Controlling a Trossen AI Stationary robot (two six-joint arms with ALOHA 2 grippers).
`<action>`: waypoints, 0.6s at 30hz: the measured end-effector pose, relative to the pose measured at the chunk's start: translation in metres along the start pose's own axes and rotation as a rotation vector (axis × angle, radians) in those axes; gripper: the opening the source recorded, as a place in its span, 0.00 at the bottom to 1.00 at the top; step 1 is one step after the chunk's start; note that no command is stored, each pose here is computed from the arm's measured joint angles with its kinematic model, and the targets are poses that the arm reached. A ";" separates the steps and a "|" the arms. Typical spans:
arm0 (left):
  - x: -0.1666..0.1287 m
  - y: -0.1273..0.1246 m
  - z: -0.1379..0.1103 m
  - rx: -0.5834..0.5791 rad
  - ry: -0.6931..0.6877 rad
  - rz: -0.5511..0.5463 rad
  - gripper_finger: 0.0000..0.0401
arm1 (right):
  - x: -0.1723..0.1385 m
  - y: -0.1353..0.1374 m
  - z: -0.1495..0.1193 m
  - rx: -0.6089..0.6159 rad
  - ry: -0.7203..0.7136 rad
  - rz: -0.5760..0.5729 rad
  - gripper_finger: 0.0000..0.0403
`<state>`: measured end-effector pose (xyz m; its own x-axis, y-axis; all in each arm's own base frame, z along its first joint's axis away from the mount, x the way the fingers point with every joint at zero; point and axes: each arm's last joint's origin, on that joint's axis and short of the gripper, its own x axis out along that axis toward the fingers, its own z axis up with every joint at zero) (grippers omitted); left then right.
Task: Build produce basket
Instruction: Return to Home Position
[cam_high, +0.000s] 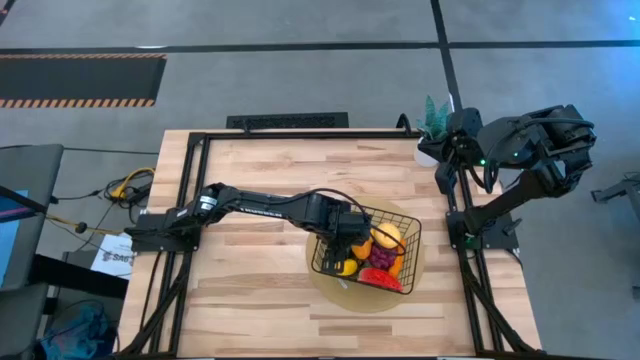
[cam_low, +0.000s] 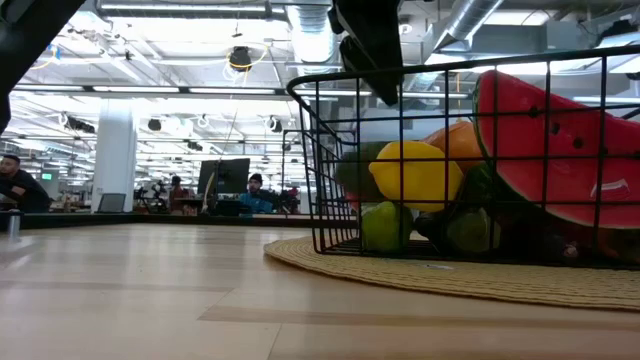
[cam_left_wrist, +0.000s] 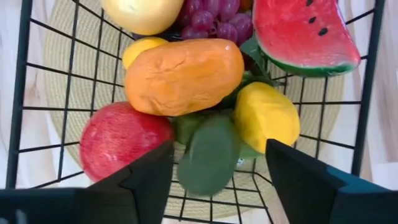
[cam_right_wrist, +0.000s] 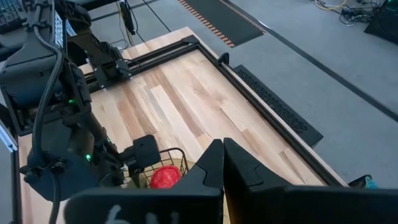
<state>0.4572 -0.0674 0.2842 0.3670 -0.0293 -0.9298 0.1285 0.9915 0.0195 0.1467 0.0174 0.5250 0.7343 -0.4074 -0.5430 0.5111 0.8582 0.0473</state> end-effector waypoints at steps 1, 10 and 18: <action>0.000 0.000 0.000 0.001 0.000 0.006 0.60 | 0.000 0.000 0.000 -0.009 0.000 0.000 0.04; 0.000 0.002 0.000 0.030 0.001 0.074 0.66 | 0.000 0.000 0.000 -0.017 0.000 0.000 0.04; -0.002 0.003 -0.008 0.080 0.087 0.107 0.66 | 0.000 0.000 0.000 -0.017 0.000 0.000 0.04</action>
<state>0.4495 -0.0630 0.2826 0.3016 0.0906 -0.9491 0.1671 0.9750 0.1462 0.1467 0.0174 0.5250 0.7344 -0.4071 -0.5431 0.5033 0.8634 0.0335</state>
